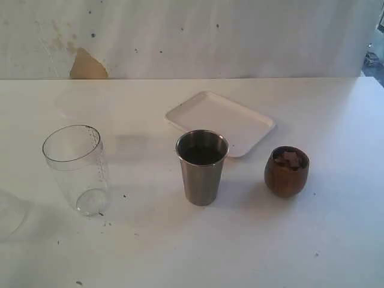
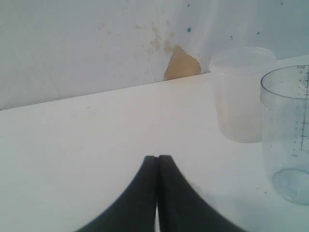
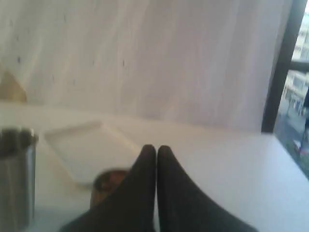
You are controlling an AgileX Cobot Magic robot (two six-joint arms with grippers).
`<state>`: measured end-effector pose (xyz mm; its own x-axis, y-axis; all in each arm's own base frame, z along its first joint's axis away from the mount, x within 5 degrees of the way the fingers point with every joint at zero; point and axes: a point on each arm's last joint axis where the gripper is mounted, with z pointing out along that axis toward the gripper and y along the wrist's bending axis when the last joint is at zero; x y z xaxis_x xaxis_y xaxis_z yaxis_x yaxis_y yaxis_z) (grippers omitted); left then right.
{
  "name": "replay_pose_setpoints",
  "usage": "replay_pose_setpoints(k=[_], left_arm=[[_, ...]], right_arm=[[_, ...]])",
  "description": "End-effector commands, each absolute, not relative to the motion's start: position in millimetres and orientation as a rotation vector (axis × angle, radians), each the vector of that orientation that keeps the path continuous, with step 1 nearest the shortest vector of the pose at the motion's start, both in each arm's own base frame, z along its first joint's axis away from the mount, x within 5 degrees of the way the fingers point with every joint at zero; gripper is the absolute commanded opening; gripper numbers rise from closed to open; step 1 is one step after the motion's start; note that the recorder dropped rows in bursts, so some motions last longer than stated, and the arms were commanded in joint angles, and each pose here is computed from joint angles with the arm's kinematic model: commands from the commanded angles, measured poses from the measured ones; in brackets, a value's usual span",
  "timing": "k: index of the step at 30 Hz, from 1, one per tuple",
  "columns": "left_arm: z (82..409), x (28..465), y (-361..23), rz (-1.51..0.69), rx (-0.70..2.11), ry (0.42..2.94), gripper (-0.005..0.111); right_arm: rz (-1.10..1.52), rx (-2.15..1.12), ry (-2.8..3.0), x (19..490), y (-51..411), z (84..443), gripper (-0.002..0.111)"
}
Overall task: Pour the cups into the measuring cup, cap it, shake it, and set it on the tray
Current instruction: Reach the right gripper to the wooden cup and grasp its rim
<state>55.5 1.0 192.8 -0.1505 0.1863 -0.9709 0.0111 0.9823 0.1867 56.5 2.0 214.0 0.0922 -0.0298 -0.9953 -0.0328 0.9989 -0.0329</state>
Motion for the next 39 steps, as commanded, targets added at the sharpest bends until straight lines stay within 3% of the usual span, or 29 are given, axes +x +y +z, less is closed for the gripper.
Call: replay_pose_setpoints(k=[1, 3, 4, 6, 7, 13, 18, 26, 39], left_arm=[[192.1, 55.5, 0.7, 0.147, 0.151, 1.712, 0.001], [192.1, 55.5, 0.7, 0.147, 0.151, 1.712, 0.001], [192.1, 55.5, 0.7, 0.147, 0.151, 1.712, 0.001], [192.1, 55.5, 0.7, 0.147, 0.151, 1.712, 0.001], [192.1, 55.5, 0.7, 0.147, 0.151, 1.712, 0.001], [192.1, 55.5, 0.7, 0.147, 0.151, 1.712, 0.001], [192.1, 55.5, 0.7, 0.147, 0.151, 1.712, 0.001], [192.1, 55.5, 0.7, 0.147, 0.151, 1.712, 0.001], [192.1, 55.5, 0.7, 0.147, 0.151, 1.712, 0.001]], right_arm=[[0.141, 0.071, 1.347, 54.2, 1.4, 225.4, 0.002], [0.178, 0.102, 1.339, 55.2, 1.3, 226.5, 0.020], [0.202, 0.125, 1.338, 59.0, 1.2, 227.9, 0.049], [0.226, 0.151, 1.385, 66.8, 1.6, 225.7, 0.082], [0.234, 0.165, 1.441, 73.6, 2.0, 221.9, 0.091], [0.198, -0.066, 1.594, 114.5, 16.2, 206.8, 0.086], [0.131, -0.162, 1.800, 151.8, 18.5, 163.2, 0.086], [0.184, -0.254, 1.852, 209.0, 28.0, 123.5, 0.086], [0.171, -0.317, 1.897, 256.8, 31.5, 90.1, 0.086]])
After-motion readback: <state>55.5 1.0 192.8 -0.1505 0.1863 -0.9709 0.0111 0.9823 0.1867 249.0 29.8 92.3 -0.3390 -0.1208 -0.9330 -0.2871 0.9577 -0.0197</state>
